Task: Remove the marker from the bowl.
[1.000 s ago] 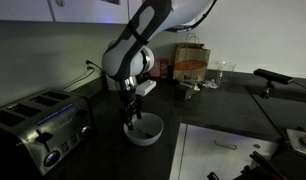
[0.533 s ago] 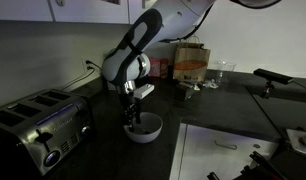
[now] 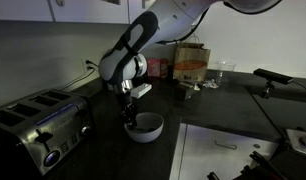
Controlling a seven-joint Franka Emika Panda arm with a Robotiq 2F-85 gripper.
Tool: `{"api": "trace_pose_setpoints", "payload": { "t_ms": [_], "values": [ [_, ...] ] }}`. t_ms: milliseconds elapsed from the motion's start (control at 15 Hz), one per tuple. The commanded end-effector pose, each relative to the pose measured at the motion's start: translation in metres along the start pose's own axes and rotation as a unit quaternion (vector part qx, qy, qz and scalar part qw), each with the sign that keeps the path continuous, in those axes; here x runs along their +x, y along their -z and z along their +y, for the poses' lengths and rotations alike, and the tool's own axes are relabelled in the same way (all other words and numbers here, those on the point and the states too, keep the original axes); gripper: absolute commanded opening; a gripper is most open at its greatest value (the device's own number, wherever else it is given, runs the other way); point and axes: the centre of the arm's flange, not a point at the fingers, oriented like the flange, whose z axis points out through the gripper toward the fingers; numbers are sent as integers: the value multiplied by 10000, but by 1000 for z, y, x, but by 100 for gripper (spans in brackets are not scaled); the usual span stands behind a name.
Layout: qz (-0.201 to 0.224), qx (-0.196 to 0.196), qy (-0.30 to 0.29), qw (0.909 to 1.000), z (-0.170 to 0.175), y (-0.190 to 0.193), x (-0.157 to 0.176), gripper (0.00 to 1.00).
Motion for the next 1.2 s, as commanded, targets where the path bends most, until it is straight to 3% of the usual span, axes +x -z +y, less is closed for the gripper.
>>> {"api": "trace_pose_setpoints", "payload": {
  "t_ms": [0, 400, 467, 533, 1133],
  "values": [
    [-28, -169, -1, 9999, -13, 18, -8, 0],
    [324, -297, -22, 9990, -21, 65, -27, 0],
    [386, -246, -29, 9989, -19, 69, -30, 9],
    [445, -225, -29, 9988, -18, 69, -34, 27],
    [518, -496, 20, 9974, -17, 26, -46, 93]
  ]
}}
